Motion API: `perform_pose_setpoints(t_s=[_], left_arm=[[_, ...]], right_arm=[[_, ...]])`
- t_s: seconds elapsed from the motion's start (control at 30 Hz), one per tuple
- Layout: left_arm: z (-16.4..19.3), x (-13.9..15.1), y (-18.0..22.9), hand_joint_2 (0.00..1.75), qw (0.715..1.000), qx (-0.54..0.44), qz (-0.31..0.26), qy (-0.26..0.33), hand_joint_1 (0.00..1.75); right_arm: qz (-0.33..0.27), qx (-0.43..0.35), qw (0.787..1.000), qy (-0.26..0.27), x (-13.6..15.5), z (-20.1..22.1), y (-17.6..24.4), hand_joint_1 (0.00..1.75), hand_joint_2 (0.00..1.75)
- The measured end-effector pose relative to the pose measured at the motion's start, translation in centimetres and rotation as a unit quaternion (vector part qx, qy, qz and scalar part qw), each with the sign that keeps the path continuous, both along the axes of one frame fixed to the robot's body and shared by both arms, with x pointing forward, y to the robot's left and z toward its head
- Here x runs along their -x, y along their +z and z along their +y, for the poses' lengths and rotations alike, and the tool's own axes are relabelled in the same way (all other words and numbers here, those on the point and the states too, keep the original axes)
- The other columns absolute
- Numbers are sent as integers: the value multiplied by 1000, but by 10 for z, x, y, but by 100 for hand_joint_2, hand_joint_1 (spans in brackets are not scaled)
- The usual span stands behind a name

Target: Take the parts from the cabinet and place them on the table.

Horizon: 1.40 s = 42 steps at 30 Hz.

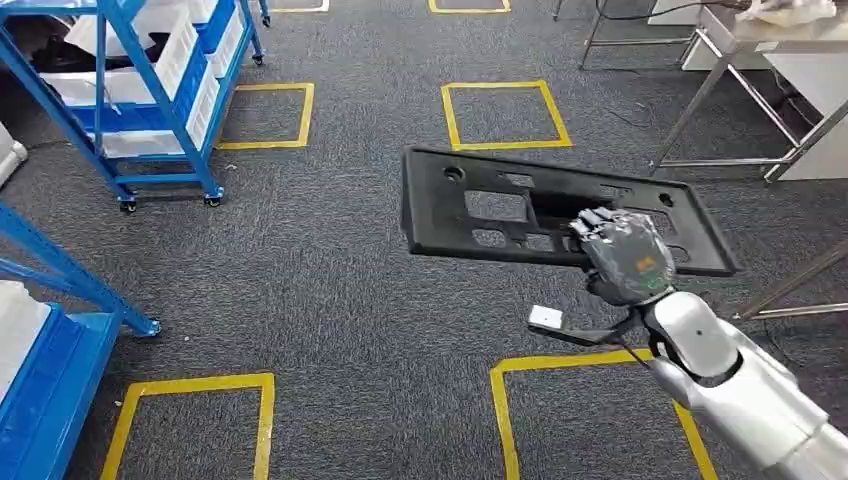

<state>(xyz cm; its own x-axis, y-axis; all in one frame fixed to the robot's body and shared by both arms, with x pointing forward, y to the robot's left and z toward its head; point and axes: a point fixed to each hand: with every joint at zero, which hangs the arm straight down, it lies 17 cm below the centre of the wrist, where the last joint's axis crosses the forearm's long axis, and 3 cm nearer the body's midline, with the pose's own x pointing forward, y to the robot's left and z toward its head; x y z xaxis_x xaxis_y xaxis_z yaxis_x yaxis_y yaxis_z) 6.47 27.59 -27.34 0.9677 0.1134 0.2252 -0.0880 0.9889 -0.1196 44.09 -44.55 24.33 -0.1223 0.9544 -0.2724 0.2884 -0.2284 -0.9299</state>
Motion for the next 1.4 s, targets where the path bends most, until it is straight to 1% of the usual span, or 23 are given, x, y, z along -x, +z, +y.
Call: perform_pose_setpoints(t_s=[0.07,0.13,0.23,0.4,0.47,0.57,0.83,1.03,1.1,1.4], left_arm=[[0,5,-1,175,1000,0,2,0,0],[0,7,-1,175,1000,0,3,0,0],[0,4,0,175,1000,1,0,-1,0],[-1,-7,2,175,1000,6,-5,0,0],[-3,-16,2,175,1000,3,-12,-4,0],[-6,-14,2,175,1000,2,-10,-9,0],[-7,-9,1,175,1000,2,-5,-10,0],[-13,-18,3,175,1000,10,-20,-11,0],[-15,-17,4,175,1000,14,-23,-8,0],[-19,-18,5,175,999,17,-25,-13,0]], right_arm=[[-10,10,1000,-15,7,-17,13,175,175],[-13,17,999,-27,14,-29,16,175,175],[-10,26,999,-32,21,-36,16,175,175],[-28,49,998,-34,13,-39,37,175,175],[-38,59,996,-46,11,-43,43,175,175],[-51,65,995,-58,7,-49,55,175,175],[-47,61,995,-69,6,-57,51,175,175],[-37,56,995,-80,1,-70,54,175,175],[-42,54,994,-82,-2,-72,61,175,175],[-36,52,995,-83,-2,-75,56,175,175]])
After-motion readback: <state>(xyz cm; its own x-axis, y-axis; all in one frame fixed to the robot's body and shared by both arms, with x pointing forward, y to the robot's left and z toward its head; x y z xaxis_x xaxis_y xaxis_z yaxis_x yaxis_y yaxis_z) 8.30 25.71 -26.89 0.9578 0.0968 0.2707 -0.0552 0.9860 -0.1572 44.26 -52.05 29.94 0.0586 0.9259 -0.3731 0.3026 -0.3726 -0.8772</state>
